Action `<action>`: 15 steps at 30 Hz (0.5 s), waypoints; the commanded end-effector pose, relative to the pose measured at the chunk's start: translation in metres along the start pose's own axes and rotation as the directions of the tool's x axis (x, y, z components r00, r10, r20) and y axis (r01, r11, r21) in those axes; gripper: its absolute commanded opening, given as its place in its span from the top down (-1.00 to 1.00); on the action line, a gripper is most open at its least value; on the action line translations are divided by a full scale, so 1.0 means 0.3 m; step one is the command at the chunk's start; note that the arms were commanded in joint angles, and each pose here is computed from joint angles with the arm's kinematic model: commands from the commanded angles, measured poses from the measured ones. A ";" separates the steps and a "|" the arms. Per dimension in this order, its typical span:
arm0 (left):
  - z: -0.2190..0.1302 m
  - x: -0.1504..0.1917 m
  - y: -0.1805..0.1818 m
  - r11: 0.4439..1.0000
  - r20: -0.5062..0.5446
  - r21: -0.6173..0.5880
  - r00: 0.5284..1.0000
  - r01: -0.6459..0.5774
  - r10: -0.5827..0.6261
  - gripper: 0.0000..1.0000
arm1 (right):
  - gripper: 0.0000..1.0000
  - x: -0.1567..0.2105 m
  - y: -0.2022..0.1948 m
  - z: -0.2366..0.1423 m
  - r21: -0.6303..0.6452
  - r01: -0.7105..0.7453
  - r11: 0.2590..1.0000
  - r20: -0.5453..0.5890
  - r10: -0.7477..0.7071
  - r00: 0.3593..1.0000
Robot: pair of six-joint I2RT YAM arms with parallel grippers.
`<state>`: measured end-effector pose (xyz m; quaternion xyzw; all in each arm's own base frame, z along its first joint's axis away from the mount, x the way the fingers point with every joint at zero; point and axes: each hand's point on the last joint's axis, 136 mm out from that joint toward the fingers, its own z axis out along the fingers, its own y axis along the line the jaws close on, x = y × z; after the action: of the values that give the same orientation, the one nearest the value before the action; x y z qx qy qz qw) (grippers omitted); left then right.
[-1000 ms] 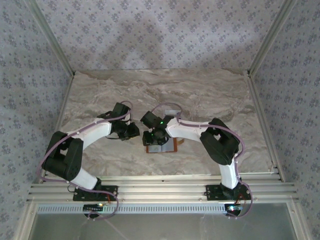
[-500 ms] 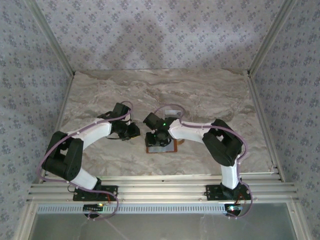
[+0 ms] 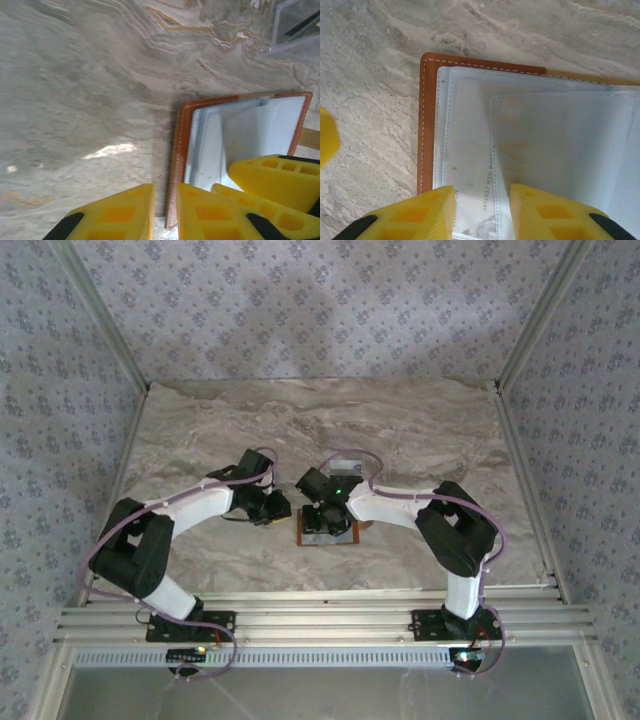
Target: Take the credit cards out of the card holder
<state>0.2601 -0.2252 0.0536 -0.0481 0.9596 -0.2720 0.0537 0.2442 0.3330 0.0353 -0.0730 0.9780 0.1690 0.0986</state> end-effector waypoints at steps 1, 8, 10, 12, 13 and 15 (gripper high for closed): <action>0.011 -0.011 -0.089 0.996 -0.004 0.090 1.000 0.002 -0.001 0.61 | 0.30 0.005 -0.057 -0.017 0.061 -0.023 0.998 0.010 0.022 1.000; 0.070 0.019 -0.128 0.987 -0.062 0.157 0.998 0.042 -0.032 0.64 | 0.34 0.002 -0.065 -0.029 0.066 -0.029 0.997 0.020 0.028 0.999; 0.092 0.031 -0.128 0.984 -0.091 0.168 0.995 0.057 -0.043 0.67 | 0.37 0.001 -0.063 -0.030 0.063 -0.029 0.998 0.021 0.028 0.999; 0.111 0.039 -0.120 0.984 -0.112 0.164 0.992 0.073 -0.055 0.68 | 0.39 0.004 -0.060 -0.026 0.060 -0.028 0.998 0.015 0.027 1.000; 0.120 0.045 -0.115 0.984 -0.121 0.159 0.991 0.075 -0.056 0.68 | 0.40 0.005 -0.060 -0.026 0.060 -0.030 0.998 0.015 0.029 0.999; 0.133 0.053 -0.102 0.985 -0.136 0.148 0.989 0.084 -0.064 0.69 | 0.42 0.005 -0.063 -0.025 0.063 -0.031 0.998 0.016 0.030 0.999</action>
<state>0.2580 -0.2655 0.0385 -0.0636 0.9400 -0.3351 0.0057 0.2472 0.3177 0.0318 -0.0629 0.9821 0.1435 0.1046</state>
